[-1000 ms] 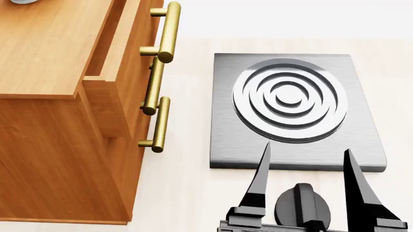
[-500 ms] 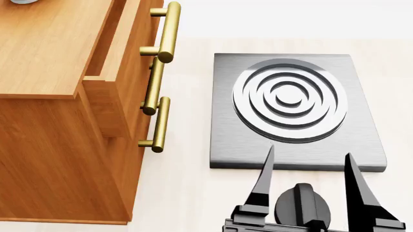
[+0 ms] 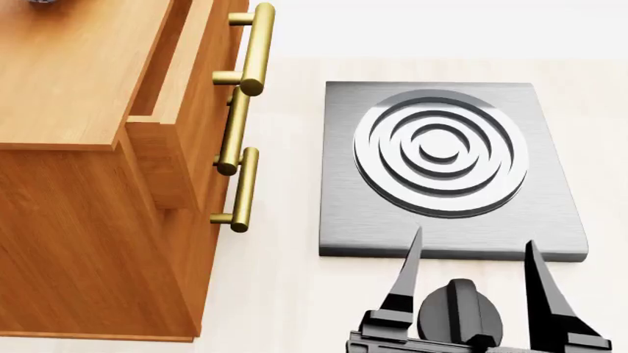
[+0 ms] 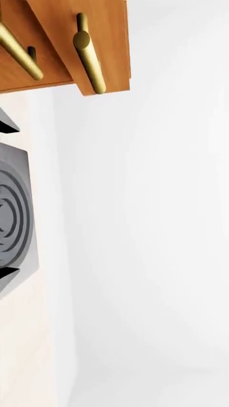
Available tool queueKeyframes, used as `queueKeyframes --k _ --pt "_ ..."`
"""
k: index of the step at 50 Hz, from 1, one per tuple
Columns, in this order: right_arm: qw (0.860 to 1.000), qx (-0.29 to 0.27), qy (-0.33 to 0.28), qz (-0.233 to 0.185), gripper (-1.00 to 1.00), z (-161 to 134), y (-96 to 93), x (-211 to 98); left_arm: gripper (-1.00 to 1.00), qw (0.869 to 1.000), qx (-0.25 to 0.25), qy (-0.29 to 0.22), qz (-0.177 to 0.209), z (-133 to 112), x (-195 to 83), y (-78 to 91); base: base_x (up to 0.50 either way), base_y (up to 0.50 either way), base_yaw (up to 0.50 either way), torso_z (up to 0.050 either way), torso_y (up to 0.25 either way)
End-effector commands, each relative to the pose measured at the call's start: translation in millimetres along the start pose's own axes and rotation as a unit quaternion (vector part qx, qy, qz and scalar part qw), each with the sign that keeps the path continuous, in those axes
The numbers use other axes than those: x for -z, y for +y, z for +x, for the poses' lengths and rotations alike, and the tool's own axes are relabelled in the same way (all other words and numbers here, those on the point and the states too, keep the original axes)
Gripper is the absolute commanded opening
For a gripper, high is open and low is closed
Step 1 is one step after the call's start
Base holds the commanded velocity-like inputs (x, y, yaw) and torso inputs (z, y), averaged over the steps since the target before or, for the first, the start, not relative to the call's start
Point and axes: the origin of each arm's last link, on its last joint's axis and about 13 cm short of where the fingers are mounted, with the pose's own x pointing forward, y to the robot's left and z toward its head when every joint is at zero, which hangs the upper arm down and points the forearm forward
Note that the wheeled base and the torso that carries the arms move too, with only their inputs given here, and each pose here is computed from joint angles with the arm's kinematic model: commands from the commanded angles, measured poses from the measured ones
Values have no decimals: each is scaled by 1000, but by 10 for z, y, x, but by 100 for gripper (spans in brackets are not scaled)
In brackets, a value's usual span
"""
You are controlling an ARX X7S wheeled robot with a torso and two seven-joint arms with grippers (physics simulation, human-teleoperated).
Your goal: Pick the akita bowl on the wooden cabinet and place it on the plate.
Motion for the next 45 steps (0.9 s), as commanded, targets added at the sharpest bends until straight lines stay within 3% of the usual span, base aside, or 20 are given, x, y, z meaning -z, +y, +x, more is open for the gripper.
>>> queueKeyframes --k 1,6,7,13,17,24,28,31,36,39,42,45 --pt "1000 2 6 -3 100 5 -7 39 100 1000 -11 28 8 204 179 -3 0 0 0 0 0" --pt "1000 2 6 -3 100 8 -5 42 100 1000 -9 28 6 247 210 1 0 0 0 0 0" --pt "1000 1 6 -3 100 9 -4 44 -100 1000 -9 28 8 254 215 -1 0 0 0 0 0" --pt "1000 0 8 -2 100 13 3 59 -100 999 -24 15 18 242 185 17 0 0 0 0 0" --pt "1000 -1 7 -2 100 8 7 49 -100 997 -51 1 50 225 150 28 0 0 0 0 -5" --pt "1000 -2 5 -2 100 -3 14 29 -100 992 -56 -61 95 140 -8 -31 0 0 0 0 0" --pt "1000 -2 1 -3 100 -12 16 -9 -100 980 -44 -128 146 35 -178 -122 0 0 0 0 0" --pt "1000 -3 -4 -3 100 -20 18 -41 -100 962 -42 -180 200 19 -267 -185 0 0 0 0 0" --pt "1000 -4 -12 -3 100 -26 19 -91 -100 938 -58 -211 268 60 -290 -255 0 0 0 0 0" --pt "1000 -3 -17 -1 100 -29 14 -125 -100 929 -58 -225 290 134 -259 -283 0 0 0 0 0" --pt "1000 -4 -18 -1 100 -29 24 -131 -100 910 -67 -248 327 144 -287 -302 0 0 0 0 0" --pt "1000 -4 -22 -1 100 -33 24 -156 -100 911 -74 -248 321 117 -304 -293 0 0 0 0 0"
